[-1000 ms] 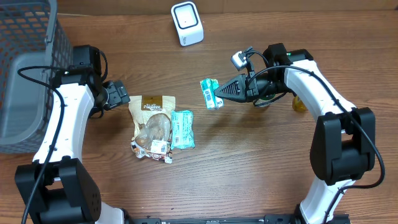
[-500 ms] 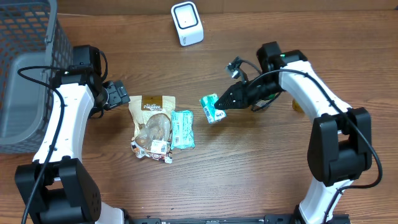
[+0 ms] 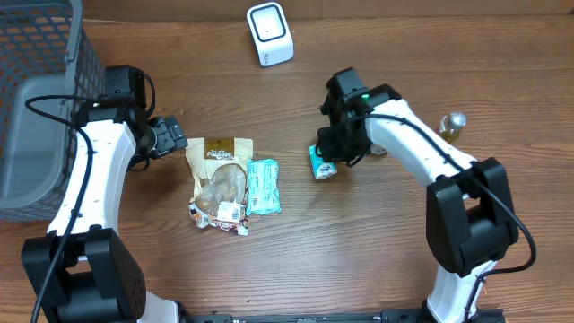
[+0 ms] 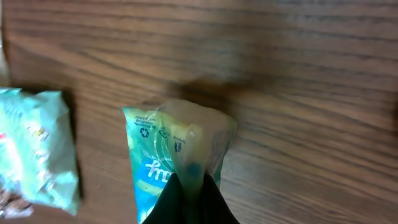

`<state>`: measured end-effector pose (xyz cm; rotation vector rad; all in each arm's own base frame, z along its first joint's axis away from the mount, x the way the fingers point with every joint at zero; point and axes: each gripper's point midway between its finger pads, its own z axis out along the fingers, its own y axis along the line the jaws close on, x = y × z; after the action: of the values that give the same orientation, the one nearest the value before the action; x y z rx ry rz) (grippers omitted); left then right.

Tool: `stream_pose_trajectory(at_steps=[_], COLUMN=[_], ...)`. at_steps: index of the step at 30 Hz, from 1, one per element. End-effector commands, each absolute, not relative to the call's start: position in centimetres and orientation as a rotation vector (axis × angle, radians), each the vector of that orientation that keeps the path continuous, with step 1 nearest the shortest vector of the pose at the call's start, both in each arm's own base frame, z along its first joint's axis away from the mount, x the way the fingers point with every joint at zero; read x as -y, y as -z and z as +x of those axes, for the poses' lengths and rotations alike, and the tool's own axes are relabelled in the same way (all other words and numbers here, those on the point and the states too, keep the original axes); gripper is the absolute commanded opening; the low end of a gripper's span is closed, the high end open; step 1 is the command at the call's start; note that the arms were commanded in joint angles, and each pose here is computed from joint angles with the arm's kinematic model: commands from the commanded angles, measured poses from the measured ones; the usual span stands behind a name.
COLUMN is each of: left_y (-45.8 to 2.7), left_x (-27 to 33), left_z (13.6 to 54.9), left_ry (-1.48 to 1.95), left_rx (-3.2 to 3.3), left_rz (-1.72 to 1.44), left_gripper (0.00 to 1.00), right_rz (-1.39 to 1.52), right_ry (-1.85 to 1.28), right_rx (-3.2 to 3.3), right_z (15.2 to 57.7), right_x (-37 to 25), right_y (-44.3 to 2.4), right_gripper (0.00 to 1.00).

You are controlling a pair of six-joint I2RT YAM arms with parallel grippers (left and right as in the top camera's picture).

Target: Scan the item barcode

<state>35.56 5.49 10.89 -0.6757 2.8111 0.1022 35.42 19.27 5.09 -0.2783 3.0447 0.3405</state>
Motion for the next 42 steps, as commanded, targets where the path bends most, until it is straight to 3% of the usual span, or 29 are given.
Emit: stream_pose_trajectory(at_steps=[1, 6, 23, 28, 37, 42], left_y=[-11.8, -11.8, -11.8, -11.8, -11.8, -11.8], left_x=[-5.4, -5.4, -5.4, -5.4, -5.4, -5.4], left_z=[35.7, 35.7, 35.7, 35.7, 35.7, 35.7], left_ry=[-0.099, -0.099, -0.099, -0.099, -0.099, -0.099], left_rx=[-2.794, -2.794, -2.794, -2.794, -2.794, -2.794], left_rz=[-0.637, -0.637, -0.637, -0.637, -0.637, -0.637], left_gripper=[1.0, 1.0, 1.0, 1.0, 0.99, 1.0], right_rz=[-0.22, -0.237, -0.246, -0.243, -0.314, -0.259], right_ry=[-0.213, -0.298, -0.377, -0.357, -0.367, -0.306], right_rx=[-2.997, -2.982, -2.953, -2.868, -2.466, -2.226], right_z=[36.1, 36.2, 36.9, 39.2, 41.1, 41.9], right_x=[-18.8, -20.1, -21.3, -21.7, -21.1, -19.5], right_y=[-5.7, -5.9, -7.7, -14.5, -33.8, -41.3], right_gripper=[0.04, 0.08, 0.04, 0.04, 0.03, 0.04])
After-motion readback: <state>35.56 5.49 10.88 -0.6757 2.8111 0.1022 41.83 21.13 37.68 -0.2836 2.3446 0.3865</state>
